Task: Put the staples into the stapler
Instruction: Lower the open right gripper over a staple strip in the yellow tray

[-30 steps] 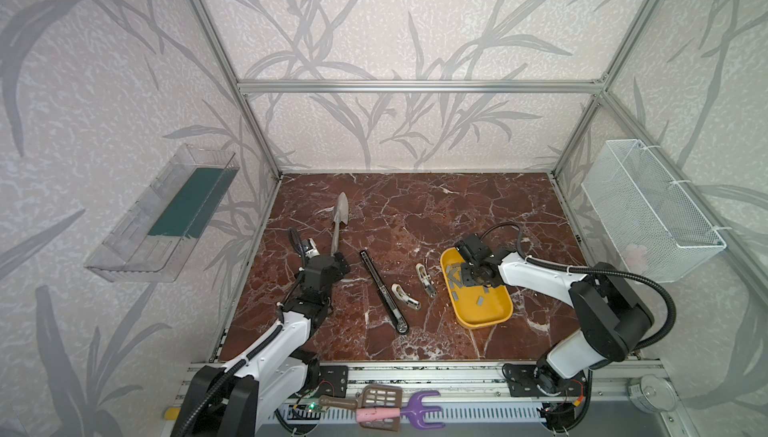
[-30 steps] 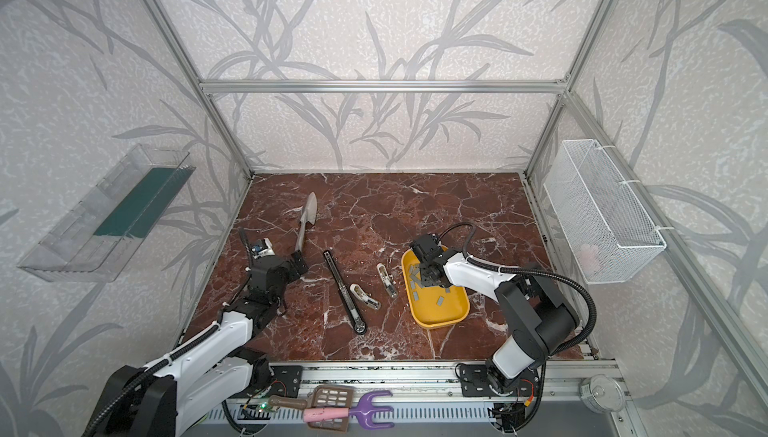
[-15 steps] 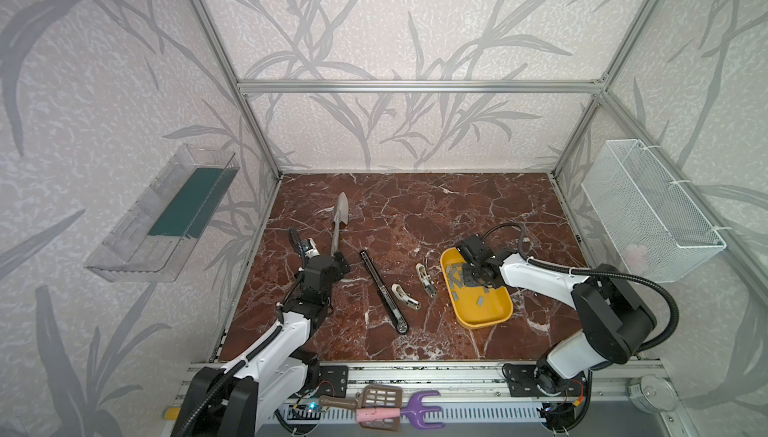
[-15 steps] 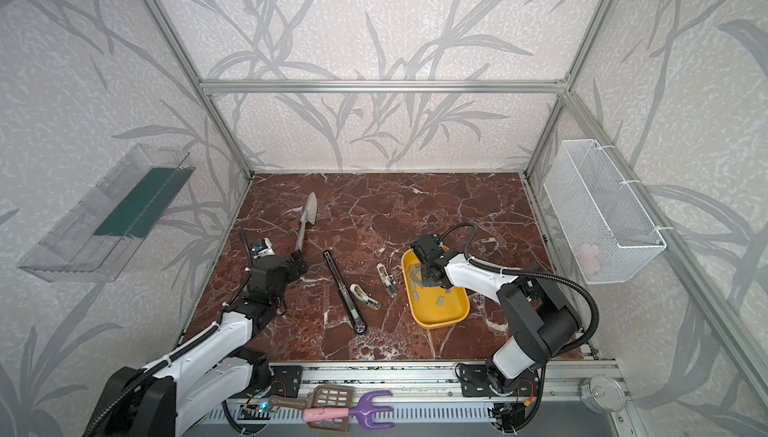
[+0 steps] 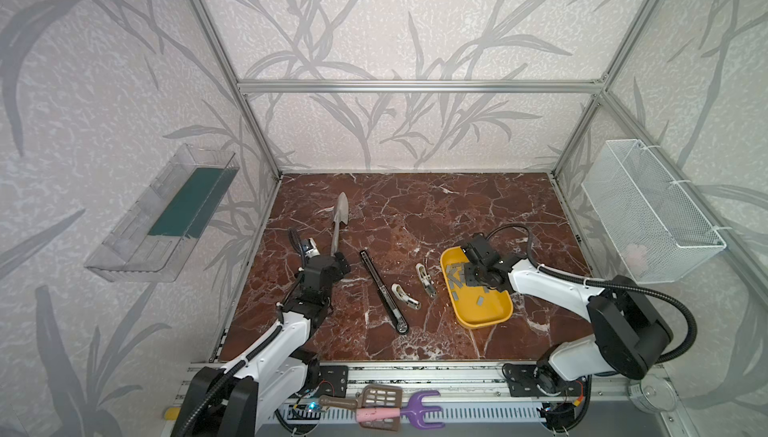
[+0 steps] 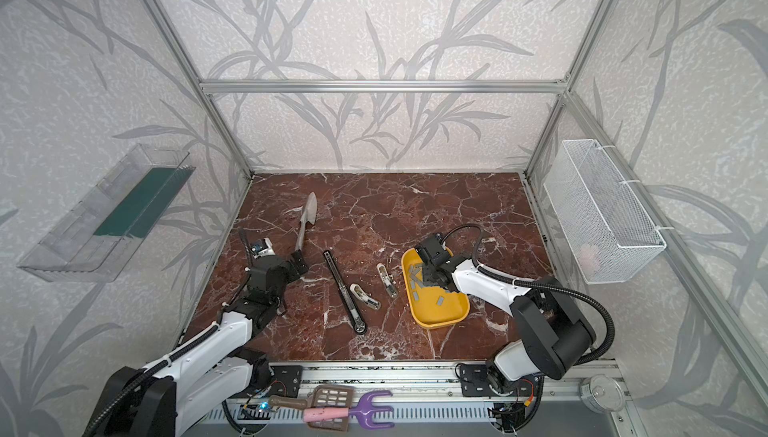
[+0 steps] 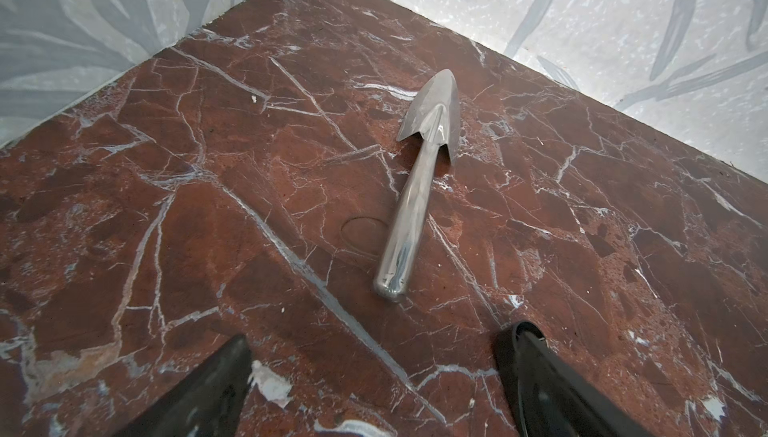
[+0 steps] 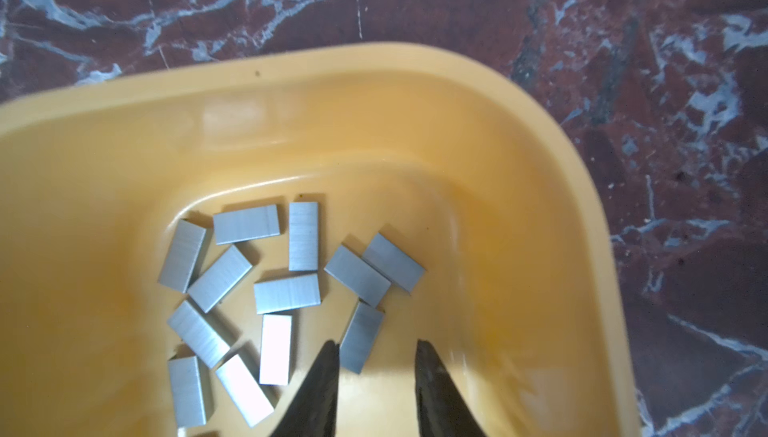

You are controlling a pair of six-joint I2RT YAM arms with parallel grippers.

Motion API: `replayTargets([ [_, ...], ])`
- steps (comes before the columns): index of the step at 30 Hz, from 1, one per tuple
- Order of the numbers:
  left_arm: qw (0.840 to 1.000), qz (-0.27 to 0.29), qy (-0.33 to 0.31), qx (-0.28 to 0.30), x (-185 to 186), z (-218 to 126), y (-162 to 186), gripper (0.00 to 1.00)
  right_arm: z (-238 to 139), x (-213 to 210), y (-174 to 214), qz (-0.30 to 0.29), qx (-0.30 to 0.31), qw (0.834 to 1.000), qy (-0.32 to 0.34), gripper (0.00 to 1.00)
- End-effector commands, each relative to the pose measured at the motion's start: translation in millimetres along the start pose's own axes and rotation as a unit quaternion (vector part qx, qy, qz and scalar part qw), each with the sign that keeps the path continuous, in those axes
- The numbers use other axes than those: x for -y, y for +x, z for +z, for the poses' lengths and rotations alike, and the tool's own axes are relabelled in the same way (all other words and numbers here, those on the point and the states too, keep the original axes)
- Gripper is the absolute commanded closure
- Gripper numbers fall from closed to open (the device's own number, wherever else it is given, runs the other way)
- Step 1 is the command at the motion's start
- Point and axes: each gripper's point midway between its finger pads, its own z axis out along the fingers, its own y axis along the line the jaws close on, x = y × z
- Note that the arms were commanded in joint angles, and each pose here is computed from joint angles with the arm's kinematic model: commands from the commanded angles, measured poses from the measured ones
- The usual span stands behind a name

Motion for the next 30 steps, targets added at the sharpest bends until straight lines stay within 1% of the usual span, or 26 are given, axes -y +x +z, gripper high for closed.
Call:
replayTargets([
  [1, 1.000, -0.002, 0.003, 0.013, 1.0, -1.4, -6.8, 0.01, 3.0, -1.0, -0.3, 0.009, -0.002, 1.000, -0.002, 0.67],
  [5, 1.000, -0.002, 0.004, 0.014, 1.5, -1.5, -7.4, 0.01, 10.2, -2.5, 2.8, 0.008, -0.017, 1.000, 0.004, 0.68],
  [10, 1.000, -0.002, 0.005, 0.014, 1.6, -1.8, -7.0, 0.01, 15.3, 5.4, 6.8, 0.007, -0.030, 0.999, 0.033, 0.71],
  [15, 1.000, -0.002, 0.006, 0.013, 2.0, -1.7, -6.8, 0.01, 18.7, 2.6, 7.9, 0.005, -0.037, 0.999, 0.028, 0.77],
  [18, 1.000, -0.002, 0.007, 0.014, 2.2, -1.7, -7.1, 0.01, 19.6, 2.3, 9.5, 0.006, -0.041, 0.999, 0.028, 0.78],
  [23, 1.000, -0.002, 0.006, 0.013, 1.7, -1.7, -5.9, 0.01, 18.2, 2.4, 10.9, 0.008, -0.043, 0.999, 0.026, 0.78],
  [27, 1.000, -0.003, 0.006, 0.013, 1.7, -1.6, -6.1, 0.01, 12.3, 3.2, 7.1, 0.014, -0.027, 0.999, 0.018, 0.72],
  [30, 1.000, -0.003, 0.005, 0.013, 1.6, -1.7, -6.3, 0.01, 7.3, 6.3, 5.3, 0.017, -0.016, 1.000, 0.019, 0.71],
])
